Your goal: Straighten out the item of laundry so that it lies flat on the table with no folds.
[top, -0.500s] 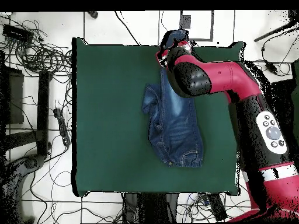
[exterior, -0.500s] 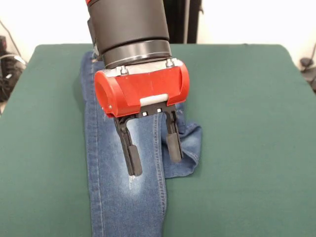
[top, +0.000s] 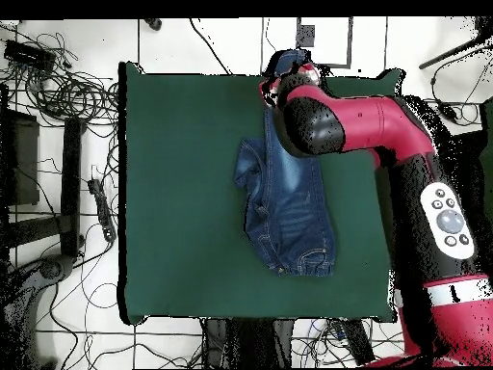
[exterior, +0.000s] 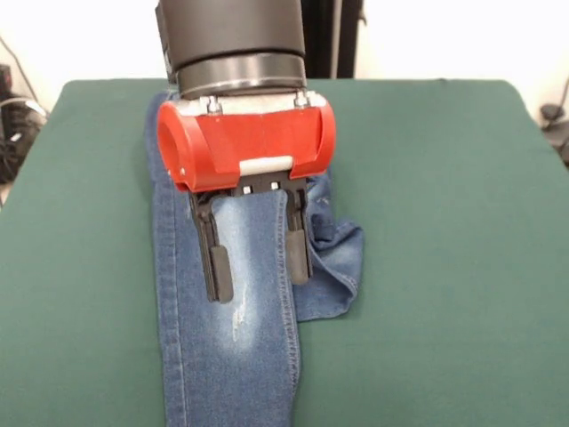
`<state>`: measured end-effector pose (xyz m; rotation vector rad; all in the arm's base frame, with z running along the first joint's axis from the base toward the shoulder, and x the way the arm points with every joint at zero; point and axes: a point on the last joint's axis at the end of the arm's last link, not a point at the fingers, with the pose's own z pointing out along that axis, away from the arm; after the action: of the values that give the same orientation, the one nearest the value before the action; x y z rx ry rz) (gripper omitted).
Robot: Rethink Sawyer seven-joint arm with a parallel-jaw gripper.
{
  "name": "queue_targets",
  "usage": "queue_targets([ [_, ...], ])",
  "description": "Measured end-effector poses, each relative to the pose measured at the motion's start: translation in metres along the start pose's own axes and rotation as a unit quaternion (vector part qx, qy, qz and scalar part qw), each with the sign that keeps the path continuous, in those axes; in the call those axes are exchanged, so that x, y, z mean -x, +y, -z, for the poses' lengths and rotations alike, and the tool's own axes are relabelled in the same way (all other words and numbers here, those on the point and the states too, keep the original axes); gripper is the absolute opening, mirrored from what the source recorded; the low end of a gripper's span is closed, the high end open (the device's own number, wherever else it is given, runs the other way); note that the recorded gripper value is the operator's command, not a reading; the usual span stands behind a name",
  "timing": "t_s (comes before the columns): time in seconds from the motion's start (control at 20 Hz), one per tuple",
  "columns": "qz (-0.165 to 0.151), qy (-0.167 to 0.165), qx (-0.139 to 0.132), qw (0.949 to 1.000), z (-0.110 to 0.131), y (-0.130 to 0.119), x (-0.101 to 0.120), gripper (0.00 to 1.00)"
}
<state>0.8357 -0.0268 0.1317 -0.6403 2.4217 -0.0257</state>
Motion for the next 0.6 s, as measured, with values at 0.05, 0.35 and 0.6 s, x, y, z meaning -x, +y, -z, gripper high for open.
queue_targets([
  [0.05,-0.001,0.002,-0.003,1.0000,0.002,-0.001,0.002,1.00],
  [0.35,-0.013,0.026,-0.013,0.9995,0.003,-0.007,0.002,1.00],
  [0.6,-0.020,0.074,-0.014,0.9970,0.002,-0.010,-0.007,1.00],
])
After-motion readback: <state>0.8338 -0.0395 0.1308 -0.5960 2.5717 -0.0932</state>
